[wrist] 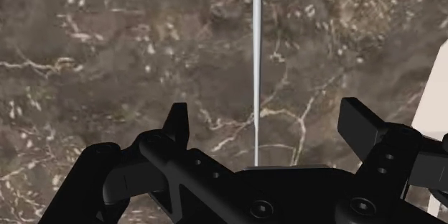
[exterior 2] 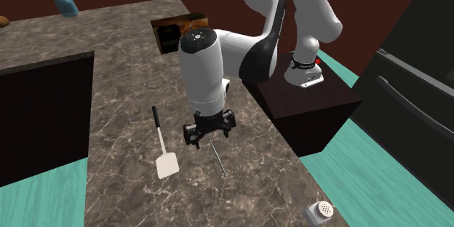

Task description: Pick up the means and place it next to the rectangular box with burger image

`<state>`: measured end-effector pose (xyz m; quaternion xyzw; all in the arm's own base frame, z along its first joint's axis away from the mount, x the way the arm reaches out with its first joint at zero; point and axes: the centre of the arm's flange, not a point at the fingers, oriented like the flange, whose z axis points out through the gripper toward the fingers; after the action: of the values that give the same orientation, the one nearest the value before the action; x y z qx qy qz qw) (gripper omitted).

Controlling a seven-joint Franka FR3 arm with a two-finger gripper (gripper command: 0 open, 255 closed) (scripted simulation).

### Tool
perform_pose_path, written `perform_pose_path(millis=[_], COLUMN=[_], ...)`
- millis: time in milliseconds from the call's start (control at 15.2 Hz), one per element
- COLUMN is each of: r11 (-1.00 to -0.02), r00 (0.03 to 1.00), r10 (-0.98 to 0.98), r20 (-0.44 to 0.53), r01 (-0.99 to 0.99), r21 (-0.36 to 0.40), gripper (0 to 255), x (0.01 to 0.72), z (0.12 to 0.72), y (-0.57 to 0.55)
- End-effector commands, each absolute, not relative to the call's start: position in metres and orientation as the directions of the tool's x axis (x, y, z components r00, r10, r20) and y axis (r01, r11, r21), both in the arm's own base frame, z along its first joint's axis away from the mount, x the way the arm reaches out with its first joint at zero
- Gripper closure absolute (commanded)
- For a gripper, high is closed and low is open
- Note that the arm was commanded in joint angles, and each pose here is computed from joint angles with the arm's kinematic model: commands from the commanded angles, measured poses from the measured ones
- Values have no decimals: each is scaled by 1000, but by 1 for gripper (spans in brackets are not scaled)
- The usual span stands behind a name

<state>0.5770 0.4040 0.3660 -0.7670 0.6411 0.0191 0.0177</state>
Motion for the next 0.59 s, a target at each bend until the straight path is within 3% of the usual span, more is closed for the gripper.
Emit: perform_pose_path(millis=[0,528], r11=[-176,-176], r00=[176,176], r10=[-983,-983], r20=[-52,-52], r01=[-984,-984], r21=[-3,-3], gripper=[0,0], x=[577,577], z=[356,348], y=[405,405])
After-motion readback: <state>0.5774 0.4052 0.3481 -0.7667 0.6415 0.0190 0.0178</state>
